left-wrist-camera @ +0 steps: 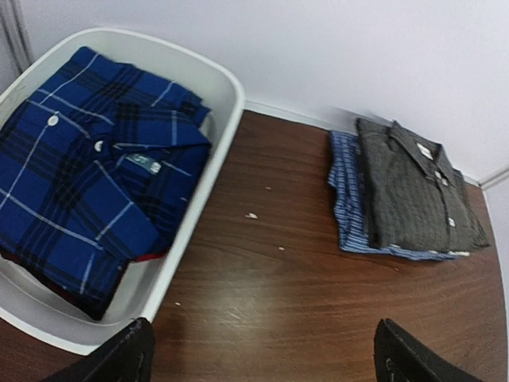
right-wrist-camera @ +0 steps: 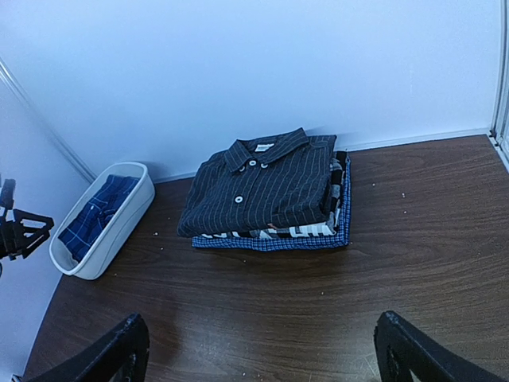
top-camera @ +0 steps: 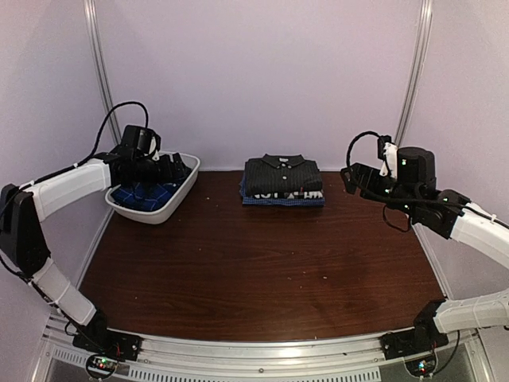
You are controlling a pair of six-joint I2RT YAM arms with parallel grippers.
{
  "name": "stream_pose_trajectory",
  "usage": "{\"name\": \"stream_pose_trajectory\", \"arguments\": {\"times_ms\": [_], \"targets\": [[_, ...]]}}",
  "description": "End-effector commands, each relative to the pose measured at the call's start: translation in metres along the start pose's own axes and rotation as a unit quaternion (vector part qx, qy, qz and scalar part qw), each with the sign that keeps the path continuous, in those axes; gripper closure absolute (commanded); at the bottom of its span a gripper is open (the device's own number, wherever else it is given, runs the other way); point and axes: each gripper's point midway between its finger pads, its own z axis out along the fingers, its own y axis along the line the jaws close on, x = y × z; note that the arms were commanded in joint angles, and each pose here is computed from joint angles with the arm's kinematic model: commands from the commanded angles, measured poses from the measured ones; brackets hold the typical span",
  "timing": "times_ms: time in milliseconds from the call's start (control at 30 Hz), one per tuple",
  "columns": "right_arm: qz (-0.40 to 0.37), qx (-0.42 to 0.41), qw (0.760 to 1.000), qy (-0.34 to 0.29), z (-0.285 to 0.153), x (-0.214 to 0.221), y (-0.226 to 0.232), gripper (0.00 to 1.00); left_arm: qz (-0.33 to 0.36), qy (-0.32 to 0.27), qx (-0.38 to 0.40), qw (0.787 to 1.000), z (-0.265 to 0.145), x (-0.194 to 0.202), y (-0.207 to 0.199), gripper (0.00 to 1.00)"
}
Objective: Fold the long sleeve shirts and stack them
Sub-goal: Pick up the square-folded shirt from the bin.
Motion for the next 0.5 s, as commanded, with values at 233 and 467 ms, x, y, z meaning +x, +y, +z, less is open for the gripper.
{"name": "stream_pose_trajectory", "arguments": {"times_ms": [233,467], "targets": [[-0.014,-0.017,1.0,0.005,0.004,0.003,0.005,0.0,-0.043,0.057,-0.168,0.983,0.086,-0.011,0.139,0.03],[-0.017,-0.022,1.0,0.007,0.001,0.004,0.006,0.0,-0.043,0.093,-0.193,0.976,0.124,0.0,0.174,0.22]]}}
